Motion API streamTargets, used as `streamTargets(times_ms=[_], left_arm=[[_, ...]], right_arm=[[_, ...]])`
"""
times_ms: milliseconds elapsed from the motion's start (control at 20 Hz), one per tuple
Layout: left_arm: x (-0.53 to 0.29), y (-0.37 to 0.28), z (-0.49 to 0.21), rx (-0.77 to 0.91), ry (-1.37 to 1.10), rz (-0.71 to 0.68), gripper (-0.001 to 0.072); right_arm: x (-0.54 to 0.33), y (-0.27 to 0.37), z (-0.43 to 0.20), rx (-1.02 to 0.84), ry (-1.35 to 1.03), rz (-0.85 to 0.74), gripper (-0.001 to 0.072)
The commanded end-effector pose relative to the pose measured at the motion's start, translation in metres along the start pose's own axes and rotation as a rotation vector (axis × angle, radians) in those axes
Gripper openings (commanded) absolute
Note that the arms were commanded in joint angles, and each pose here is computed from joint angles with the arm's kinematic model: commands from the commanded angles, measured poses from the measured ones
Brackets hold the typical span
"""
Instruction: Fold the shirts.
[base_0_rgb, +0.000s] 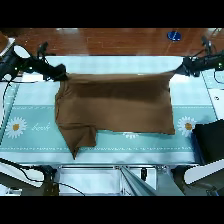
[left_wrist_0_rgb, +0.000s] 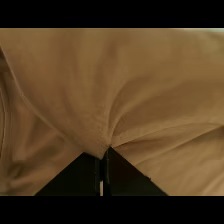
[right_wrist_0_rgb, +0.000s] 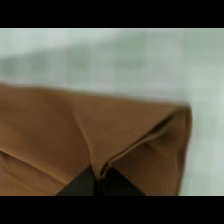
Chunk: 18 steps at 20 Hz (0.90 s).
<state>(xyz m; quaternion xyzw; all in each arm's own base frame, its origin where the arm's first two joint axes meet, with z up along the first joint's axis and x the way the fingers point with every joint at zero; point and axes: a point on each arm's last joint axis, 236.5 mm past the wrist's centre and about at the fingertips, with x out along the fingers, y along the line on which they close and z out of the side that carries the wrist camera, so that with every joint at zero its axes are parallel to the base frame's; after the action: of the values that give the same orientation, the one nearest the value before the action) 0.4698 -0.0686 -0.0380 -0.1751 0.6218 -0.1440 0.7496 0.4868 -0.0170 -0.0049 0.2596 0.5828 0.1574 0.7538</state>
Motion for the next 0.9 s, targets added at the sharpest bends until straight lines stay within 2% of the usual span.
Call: streamTargets(times_ms=[0,150,200,250,300,450,650,850], left_arm=[[0.009,0.023,-0.057,0.026,0.224,0.042,0.0018],[0.013,0.025,-0.067,0.014,0.253,0.038,0.0018],[0.013,0.024,-0.066,0.013,0.251,0.036,0.0028],[0.013,0.023,-0.067,0.012,0.256,0.034,0.0168],[0.01,0.02,-0.073,0.015,0.281,0.029,0.0498],[-0.014,0.031,-0.084,0.004,0.309,0.084,0.0506],[-0.062,0.047,-0.115,-0.032,0.208,0.111,0.0506],[-0.07,0.086,-0.21,-0.239,0.132,0.091,0.0507]], right_arm=[[0.016,-0.038,-0.062,0.064,0.219,-0.108,0.0023],[0.032,-0.051,-0.085,0.109,0.269,-0.115,0.0023],[0.037,-0.051,-0.084,0.122,0.253,-0.11,0.0054],[0.038,-0.051,-0.081,0.145,0.237,-0.106,0.0288],[0.037,-0.045,-0.079,0.15,0.229,-0.085,0.0408],[0.001,-0.039,-0.071,0.149,0.164,-0.13,0.0408],[-0.081,-0.058,-0.082,0.175,-0.014,-0.303,0.0408],[-0.088,-0.061,-0.134,0.282,-0.221,-0.289,0.0408]])
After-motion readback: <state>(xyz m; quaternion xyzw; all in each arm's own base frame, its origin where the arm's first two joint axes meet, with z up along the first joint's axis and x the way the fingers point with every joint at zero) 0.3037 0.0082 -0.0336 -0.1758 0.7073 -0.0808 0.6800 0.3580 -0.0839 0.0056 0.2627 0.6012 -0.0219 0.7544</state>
